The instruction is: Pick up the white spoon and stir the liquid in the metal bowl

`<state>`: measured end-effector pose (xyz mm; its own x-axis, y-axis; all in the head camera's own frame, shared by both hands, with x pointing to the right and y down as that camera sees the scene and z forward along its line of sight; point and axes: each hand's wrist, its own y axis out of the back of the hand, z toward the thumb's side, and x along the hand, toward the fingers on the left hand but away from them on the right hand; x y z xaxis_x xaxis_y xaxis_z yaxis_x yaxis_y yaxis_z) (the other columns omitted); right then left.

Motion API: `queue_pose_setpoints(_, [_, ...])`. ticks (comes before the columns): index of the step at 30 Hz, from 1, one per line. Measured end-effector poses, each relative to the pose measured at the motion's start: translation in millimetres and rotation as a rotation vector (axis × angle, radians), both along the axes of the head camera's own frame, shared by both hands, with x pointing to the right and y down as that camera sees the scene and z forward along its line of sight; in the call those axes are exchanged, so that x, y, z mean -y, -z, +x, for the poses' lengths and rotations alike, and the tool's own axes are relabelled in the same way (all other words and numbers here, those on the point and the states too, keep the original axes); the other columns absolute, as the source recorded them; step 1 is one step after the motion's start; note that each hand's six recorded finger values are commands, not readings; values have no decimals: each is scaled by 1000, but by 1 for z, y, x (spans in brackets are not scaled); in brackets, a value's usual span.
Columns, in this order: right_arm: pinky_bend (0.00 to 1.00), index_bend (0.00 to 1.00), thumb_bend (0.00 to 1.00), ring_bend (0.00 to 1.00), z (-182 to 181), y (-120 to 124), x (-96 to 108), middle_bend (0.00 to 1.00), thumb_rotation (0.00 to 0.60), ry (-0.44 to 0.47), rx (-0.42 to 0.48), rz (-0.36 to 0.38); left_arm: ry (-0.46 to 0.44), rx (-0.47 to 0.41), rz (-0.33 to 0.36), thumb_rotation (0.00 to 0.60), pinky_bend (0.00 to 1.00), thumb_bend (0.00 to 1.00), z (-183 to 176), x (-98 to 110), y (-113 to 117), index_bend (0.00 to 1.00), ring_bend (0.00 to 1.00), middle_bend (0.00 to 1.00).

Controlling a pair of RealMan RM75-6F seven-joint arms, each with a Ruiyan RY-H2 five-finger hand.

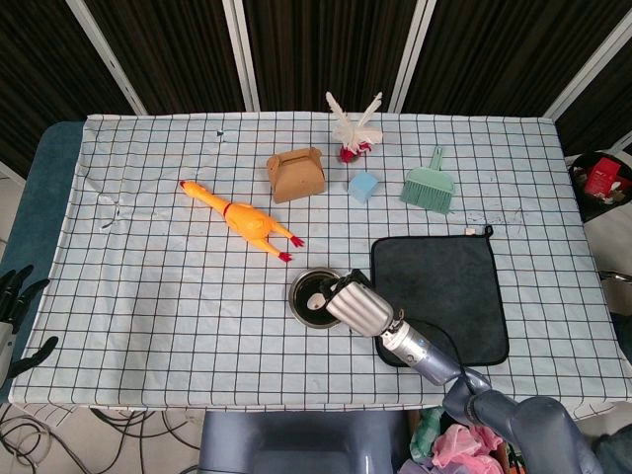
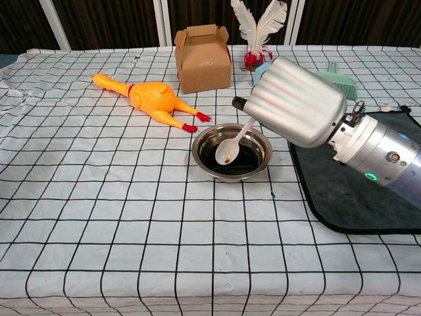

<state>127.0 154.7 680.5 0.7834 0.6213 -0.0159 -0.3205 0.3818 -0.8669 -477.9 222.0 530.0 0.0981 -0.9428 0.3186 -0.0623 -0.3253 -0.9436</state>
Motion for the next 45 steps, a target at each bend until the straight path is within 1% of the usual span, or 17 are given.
queue_pose_setpoints(5, [985,688,376,1000,-5,-7,-3,907,600,2,-8,-1,1,1,-1,600,0,211,0,0,0,155,0,33])
queue_pose_setpoints(12, [986,696,376,1000,-14,-16,-5,907,600,-1,-4,-26,4,2,-5,600,0,211,-1,1,-2,155,0,33])
queue_pose_setpoints(21, [986,705,377,1000,-15,-21,8,907,600,-43,-5,-22,8,2,-5,600,0,211,-2,3,-2,155,0,33])
queue_pose_setpoints(34, [986,705,376,1000,2,-23,18,907,600,-55,-47,6,7,6,-3,600,0,211,-1,3,-2,155,0,33])
queue_pose_setpoints(40, [986,706,372,1000,14,-21,18,907,600,-52,-59,9,6,6,-1,600,0,211,-1,2,-2,155,0,33])
queue_pose_setpoints(45, [986,707,372,1000,24,-20,14,907,600,-38,-79,8,7,6,-3,600,0,211,-1,2,-2,155,0,33])
